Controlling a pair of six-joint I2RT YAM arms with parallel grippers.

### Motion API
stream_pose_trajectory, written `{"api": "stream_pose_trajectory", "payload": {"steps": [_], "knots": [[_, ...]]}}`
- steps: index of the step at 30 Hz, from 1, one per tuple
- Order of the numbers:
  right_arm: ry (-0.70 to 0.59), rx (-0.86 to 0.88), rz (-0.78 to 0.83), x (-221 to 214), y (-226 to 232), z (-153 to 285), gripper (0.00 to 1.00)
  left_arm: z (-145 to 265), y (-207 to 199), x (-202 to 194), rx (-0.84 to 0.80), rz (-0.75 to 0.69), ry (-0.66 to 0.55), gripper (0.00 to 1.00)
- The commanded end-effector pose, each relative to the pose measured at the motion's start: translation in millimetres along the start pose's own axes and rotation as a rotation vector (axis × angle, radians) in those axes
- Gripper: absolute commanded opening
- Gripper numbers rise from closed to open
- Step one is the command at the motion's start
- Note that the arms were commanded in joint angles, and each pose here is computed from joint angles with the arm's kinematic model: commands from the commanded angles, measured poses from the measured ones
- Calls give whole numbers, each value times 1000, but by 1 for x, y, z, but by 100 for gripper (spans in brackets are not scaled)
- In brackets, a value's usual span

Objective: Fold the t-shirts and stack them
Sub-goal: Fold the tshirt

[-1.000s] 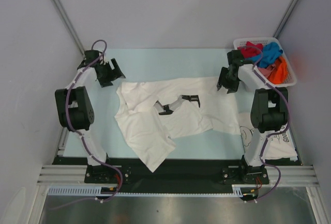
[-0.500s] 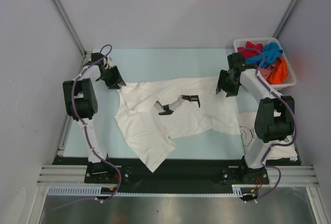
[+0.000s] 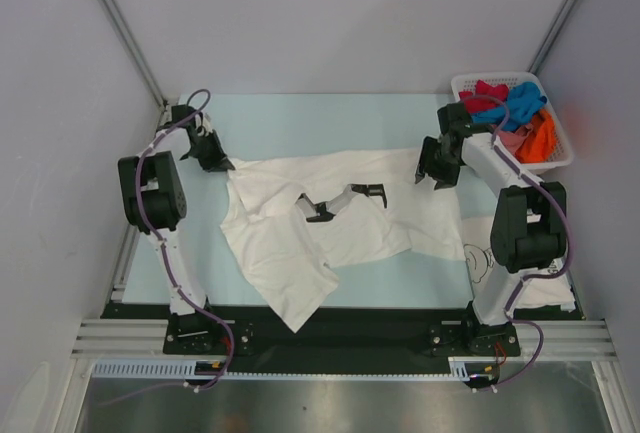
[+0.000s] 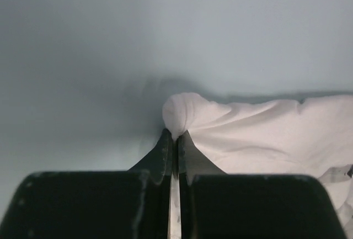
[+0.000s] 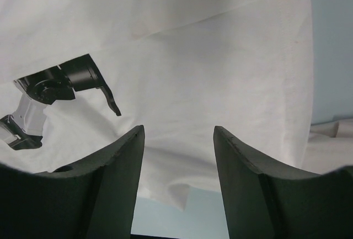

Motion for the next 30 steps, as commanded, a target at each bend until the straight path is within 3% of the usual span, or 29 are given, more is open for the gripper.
{"api": "stream_pose_trajectory", "payload": {"steps": [1, 7, 11, 12, 15, 18, 21, 26, 30], "knots": [[8, 39, -50, 7, 7, -5, 59, 13, 25, 45, 76, 43, -159, 0], [31, 68, -147, 16, 9, -23, 59, 23, 32, 95, 19, 88, -295, 1], [32, 74, -188, 27, 8, -33, 59, 20, 23, 105, -35, 87, -273, 23], [12, 72, -194, 34, 5, -30, 59, 20, 22, 105, -3, 85, -282, 40], [4, 53, -192, 42, 2, -32, 59, 47, 12, 103, 107, 68, -333, 62], [-32, 12, -158, 54, -5, -27, 60, 74, 1, 86, 158, 82, -352, 73], [-67, -4, -120, 65, -11, -28, 68, 84, 3, 71, 163, 104, -362, 80], [-134, 27, -69, 97, -8, -45, 74, 61, 7, 76, 16, 40, -278, 80], [-163, 58, -24, 116, -12, -76, 79, 48, 11, 85, 22, 3, -265, 82]]}}
Point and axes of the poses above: each gripper's point midway between its finger pads, its own z axis back along the fingers, its own y axis along the line the jaws close on, x = y × z, the point moved 9 cm from there along z, back along the fingers, and after that the axes turned 5 degrees about z, right-handed, at the moved point
